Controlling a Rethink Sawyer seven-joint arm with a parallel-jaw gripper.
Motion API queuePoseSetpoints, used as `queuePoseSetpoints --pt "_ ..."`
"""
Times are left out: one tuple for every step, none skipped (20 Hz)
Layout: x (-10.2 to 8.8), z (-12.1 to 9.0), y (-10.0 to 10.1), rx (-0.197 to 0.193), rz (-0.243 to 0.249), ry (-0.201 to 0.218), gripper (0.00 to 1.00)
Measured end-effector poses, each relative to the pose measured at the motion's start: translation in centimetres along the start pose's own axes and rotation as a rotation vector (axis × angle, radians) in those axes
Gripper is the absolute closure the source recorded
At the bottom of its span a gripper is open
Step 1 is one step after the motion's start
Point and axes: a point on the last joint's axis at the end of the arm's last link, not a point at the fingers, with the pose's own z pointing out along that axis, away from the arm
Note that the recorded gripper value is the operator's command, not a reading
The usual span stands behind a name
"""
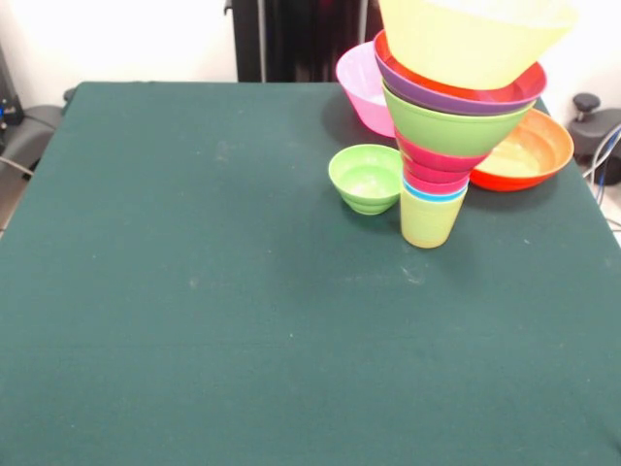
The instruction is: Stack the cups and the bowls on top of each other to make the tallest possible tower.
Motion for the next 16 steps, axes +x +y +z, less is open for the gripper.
queuePoseSetpoints --pt "0.08 0.01 0.05 0.0 -0.002 0.0 1.0" --pt "0.17 0.02 0.12 -0.001 -0.003 0.0 1.0" --pt "0.25 0.04 0.17 -0.002 -0.005 0.0 1.0" --pt "0.33 0.05 0.22 -0.002 -0.007 -0.001 1.0" --pt "0.42 0.06 0.29 -0.003 -0.009 -0.002 1.0" --pt "0.53 0.07 0.35 -0.003 -0.01 -0.003 1.0" --pt "0.58 0.08 0.38 -0.003 -0.011 -0.004 1.0" --pt "0.61 0.09 0.38 -0.003 -0.011 -0.006 1.0" --pt "0.61 0.09 0.37 -0.003 -0.011 -0.007 1.0" --pt "0.6 0.09 0.3 -0.001 -0.009 -0.01 1.0" --pt "0.57 0.08 0.23 0.001 -0.008 -0.012 1.0" --pt "0.53 0.08 0.14 0.003 -0.006 -0.013 1.0" --pt "0.49 0.07 0.06 0.005 -0.004 -0.014 1.0" --pt "0.45 0.06 -0.01 0.006 -0.002 -0.016 1.0" --pt "0.42 0.06 -0.05 0.007 -0.001 -0.016 1.0" --pt "0.38 0.04 -0.16 0.009 0.0 -0.018 1.0"
